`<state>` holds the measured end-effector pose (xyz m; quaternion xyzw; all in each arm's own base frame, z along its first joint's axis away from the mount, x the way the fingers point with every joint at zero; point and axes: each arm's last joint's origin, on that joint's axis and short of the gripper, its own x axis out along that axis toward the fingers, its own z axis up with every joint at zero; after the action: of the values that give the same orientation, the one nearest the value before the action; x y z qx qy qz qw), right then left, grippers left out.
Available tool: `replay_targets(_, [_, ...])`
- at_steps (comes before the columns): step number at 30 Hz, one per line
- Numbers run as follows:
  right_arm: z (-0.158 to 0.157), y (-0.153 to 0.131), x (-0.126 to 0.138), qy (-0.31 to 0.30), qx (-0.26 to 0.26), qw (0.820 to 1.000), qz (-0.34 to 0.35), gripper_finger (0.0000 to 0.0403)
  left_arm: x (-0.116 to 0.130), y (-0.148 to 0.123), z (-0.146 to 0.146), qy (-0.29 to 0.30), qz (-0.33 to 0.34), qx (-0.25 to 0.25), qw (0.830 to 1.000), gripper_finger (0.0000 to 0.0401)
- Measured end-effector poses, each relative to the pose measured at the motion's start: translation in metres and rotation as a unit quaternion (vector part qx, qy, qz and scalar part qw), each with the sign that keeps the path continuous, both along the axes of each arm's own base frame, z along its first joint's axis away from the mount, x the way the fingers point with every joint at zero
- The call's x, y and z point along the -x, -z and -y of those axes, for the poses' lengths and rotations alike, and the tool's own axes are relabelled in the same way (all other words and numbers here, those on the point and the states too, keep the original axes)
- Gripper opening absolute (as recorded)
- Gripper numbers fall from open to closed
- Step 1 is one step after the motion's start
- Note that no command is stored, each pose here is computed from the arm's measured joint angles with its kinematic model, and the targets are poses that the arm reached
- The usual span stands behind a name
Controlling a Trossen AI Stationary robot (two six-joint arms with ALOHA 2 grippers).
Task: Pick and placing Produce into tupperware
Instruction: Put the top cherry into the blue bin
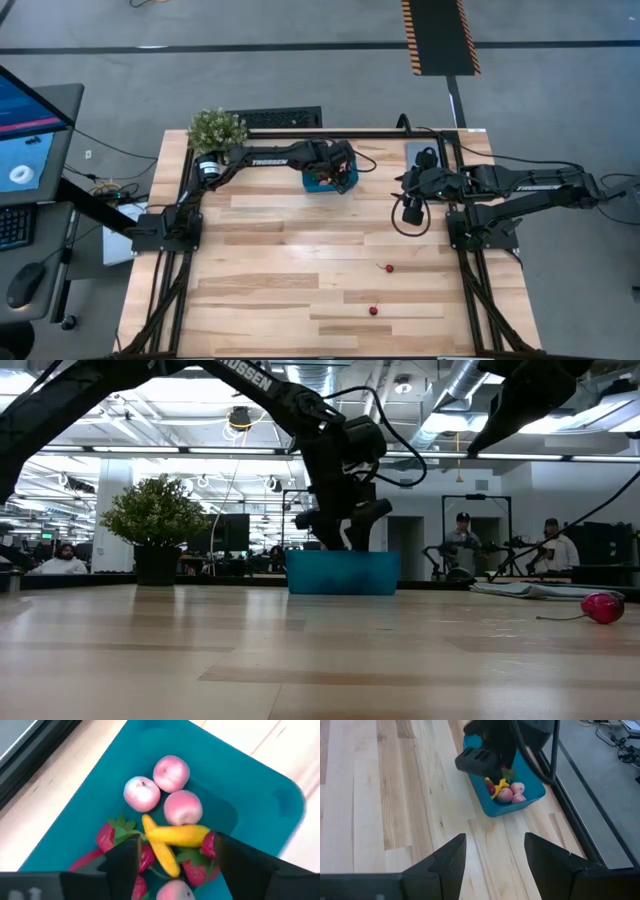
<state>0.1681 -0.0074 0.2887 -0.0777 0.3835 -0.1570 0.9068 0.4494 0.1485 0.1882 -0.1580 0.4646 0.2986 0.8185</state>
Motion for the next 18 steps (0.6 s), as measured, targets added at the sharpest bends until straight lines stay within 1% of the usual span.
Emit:
replay_targets(4, [0.0, 0.001, 0.001, 0.0, 0.0, 1.0, -0.005, 0.0225, -0.003, -0.026, 0.007, 0.009, 0.014, -0.002, 1.0, 0.0248])
replay_targets(8, [0.0, 0.002, 0.003, 0.0, 0.0, 1.0, -0.019, 0.0225, -0.011, -0.046, 0.032, 0.049, 0.014, -0.005, 0.999, 0.0241])
replay_targets(11, [0.0, 0.003, 0.003, 0.0, 0.0, 1.0, -0.021, 0.0225, -0.018, -0.053, 0.062, 0.088, 0.014, -0.007, 0.996, 0.0236])
replay_targets(15, [0.0, 0.003, 0.003, 0.0, 0.0, 1.0, -0.02, 0.0225, -0.024, -0.052, 0.108, 0.131, 0.015, -0.005, 0.991, 0.0235])
replay_targets(18, [0.0, 0.002, 0.003, 0.0, 0.0, 1.0, -0.018, 0.0225, -0.031, -0.055, 0.144, 0.151, 0.048, -0.02, 0.987, 0.0235])
